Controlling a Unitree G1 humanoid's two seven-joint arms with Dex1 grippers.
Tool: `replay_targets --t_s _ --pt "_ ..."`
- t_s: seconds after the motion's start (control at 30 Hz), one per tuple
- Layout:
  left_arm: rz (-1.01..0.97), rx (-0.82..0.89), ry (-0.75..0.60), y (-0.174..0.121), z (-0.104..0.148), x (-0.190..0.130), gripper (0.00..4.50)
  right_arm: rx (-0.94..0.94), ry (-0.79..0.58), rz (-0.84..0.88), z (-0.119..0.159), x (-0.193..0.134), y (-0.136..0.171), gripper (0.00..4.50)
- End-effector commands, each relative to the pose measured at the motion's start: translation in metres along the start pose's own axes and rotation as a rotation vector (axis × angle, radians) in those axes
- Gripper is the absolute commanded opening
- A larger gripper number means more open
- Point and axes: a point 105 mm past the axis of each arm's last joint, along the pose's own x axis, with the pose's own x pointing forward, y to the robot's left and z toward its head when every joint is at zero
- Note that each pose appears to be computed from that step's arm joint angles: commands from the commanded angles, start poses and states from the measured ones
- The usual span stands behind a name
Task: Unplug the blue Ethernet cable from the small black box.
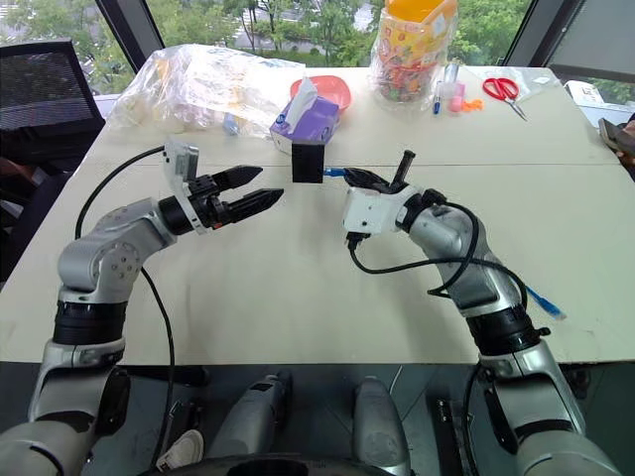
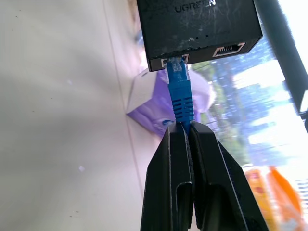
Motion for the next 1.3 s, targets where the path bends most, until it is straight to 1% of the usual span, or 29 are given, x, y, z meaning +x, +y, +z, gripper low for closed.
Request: replay_targets --t_s 0.03,0.23,0.57,0.83,0.93,1.03,1.13,1.2,1.23,1.3 --pt "-0.1 -0.039 -0.044 -0.012 0.016 0.006 4.5 -0.116 -0.037 -0.101 0.014 -0.006 -0.016 0.03" --pt "-0.207 -0.074 -0.009 -0.024 0.017 0.004 4.5 -0.146 -0.07 -0.071 0.019 -0.007 -0.009 0.03" --pt "-0.209 -0.041 -0.004 -0.022 0.015 0.003 4.5 -0.118 -0.16 -0.048 0.034 -0.011 -0.005 0.03" --pt "-0.237 -0.022 0.006 -0.025 0.013 0.003 4.5 -0.105 -0.179 -0.018 0.037 -0.013 -0.003 0.03" --pt "-0.261 -0.001 0.026 -0.027 0.01 0.004 3.74 -0.102 -0.182 -0.014 0.038 -0.013 -0.004 0.0" --pt "-0.279 0.026 0.046 -0.029 0.006 0.004 2.55 -0.098 -0.185 -0.012 0.039 -0.013 -0.005 0.0" --pt "-0.275 0.044 0.046 -0.028 0.005 0.005 1.49 -0.096 -0.185 -0.002 0.038 -0.014 -0.004 0.0" --pt "-0.274 0.048 0.045 -0.027 0.005 0.005 0.65 -0.094 -0.186 0.006 0.038 -0.014 -0.003 0.0" --pt "-0.276 0.051 0.049 -0.027 0.004 0.004 0.48 -0.091 -0.187 0.007 0.038 -0.014 -0.003 0.0" --pt "-0.274 0.055 0.055 -0.027 0.002 0.004 0.49 -0.086 -0.191 0.007 0.039 -0.014 -0.004 0.0"
